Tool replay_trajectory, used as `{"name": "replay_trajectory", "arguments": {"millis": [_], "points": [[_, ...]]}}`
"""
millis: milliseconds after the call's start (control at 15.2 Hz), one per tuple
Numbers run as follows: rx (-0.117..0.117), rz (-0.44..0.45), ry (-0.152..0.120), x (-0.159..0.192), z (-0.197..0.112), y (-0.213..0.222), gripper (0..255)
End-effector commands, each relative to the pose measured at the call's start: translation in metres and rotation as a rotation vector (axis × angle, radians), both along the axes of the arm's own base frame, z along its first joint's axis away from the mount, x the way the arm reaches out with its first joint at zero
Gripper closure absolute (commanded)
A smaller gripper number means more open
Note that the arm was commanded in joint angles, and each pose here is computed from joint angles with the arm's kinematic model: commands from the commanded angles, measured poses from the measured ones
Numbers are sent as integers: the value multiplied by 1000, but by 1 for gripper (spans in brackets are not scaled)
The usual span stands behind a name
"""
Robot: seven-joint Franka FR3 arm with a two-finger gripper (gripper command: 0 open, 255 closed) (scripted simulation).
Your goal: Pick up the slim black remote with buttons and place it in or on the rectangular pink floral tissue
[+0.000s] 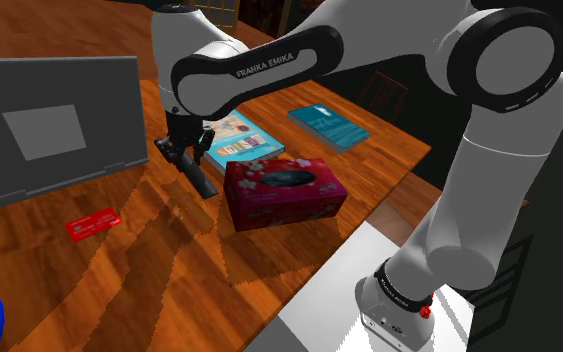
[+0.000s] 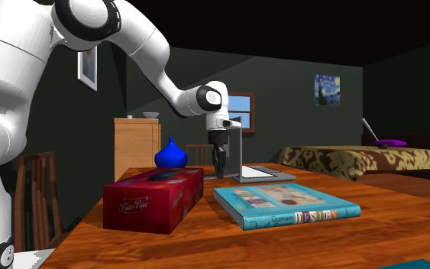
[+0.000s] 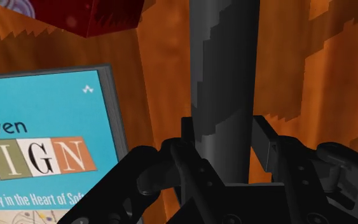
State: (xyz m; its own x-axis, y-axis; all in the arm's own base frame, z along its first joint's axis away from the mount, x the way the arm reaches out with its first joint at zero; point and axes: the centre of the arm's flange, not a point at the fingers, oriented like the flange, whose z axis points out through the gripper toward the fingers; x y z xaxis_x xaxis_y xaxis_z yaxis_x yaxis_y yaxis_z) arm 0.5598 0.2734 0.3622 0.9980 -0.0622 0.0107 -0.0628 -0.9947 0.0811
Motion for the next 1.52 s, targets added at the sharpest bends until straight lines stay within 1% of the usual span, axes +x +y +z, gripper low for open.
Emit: {"name": "replay_trajectory", "arguments": {"millis": [0,1452], "points": [[0,0,0,1,11,0,255],[0,0,0,1,126,0,255]]}}
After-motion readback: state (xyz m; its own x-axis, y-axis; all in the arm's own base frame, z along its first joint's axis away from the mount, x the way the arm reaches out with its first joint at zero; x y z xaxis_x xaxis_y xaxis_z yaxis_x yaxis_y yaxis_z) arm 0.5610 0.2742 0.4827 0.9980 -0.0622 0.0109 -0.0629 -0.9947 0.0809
